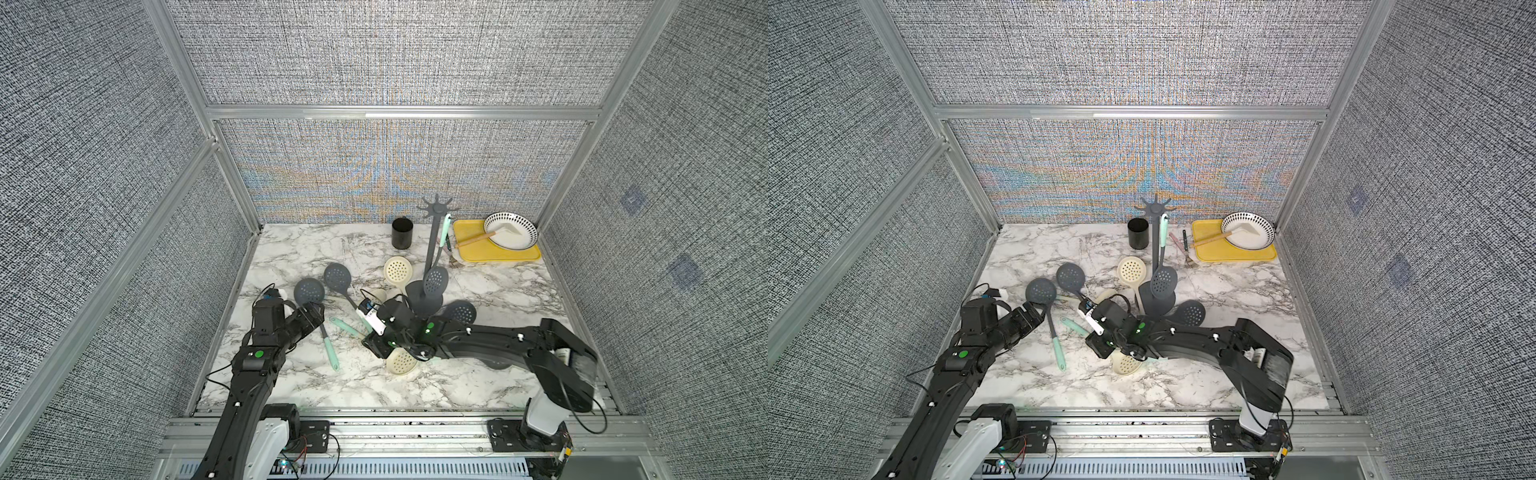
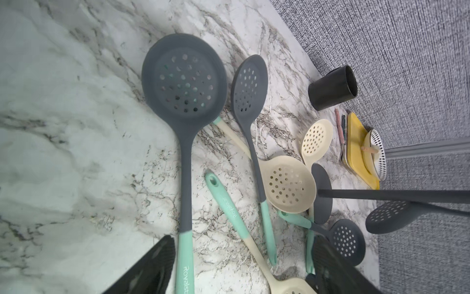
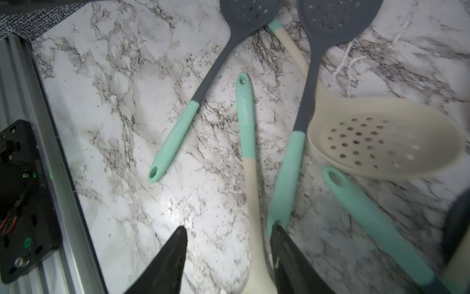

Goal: Hang the skimmer on the kitchen utensil rack
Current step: Pick up the skimmer from the center of the board.

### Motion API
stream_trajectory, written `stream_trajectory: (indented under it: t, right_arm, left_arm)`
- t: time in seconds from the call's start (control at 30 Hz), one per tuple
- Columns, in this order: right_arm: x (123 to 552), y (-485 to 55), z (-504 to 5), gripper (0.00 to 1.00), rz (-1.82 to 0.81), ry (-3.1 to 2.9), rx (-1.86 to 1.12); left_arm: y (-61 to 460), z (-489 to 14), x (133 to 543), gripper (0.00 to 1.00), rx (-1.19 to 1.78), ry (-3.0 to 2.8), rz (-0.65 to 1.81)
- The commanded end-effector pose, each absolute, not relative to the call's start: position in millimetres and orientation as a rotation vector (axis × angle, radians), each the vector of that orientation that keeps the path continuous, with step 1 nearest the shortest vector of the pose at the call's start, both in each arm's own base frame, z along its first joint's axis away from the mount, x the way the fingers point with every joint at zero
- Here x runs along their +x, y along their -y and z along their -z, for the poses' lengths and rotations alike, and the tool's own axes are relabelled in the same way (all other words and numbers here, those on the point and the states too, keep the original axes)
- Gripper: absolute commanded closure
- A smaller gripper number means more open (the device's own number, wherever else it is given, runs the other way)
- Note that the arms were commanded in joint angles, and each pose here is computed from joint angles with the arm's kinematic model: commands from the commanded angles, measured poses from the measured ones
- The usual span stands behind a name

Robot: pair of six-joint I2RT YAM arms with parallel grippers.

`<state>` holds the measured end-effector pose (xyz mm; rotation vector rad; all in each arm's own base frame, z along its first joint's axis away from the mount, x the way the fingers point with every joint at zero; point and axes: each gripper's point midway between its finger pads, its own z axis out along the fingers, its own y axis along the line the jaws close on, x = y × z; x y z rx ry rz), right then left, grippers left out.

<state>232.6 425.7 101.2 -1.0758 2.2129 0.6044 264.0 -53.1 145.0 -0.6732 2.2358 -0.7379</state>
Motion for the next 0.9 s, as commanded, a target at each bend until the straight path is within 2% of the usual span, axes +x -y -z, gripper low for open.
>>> stream_trajectory:
  t: [0.0, 0.3, 0.53, 0.87]
  right_arm:
    - [233.0, -435.6, -82.6, 0.46, -0.560, -2.263, -1.166]
    - [271.3, -447.5, -49.6, 0.46, -0.398, -2.364, -1.213]
    - [277.7, -456.9, -29.5, 0.47, -0.383, -2.412, -1.273]
    - [281.8, -456.7, -11.5, 0.53, -0.321, -2.443, -1.307]
  left_arm:
    - [57.0, -158.1, 268.9, 0.14, -0.710, -2.154, 0.906]
    - [40.1, -168.1, 278.6, 0.13, -0.788, -2.060, 1.020]
    - [41.8, -169.6, 285.7, 0.13, -0.775, -2.041, 1.076]
    - [39.8, -160.4, 291.9, 0.12, -0.795, -2.062, 1.076]
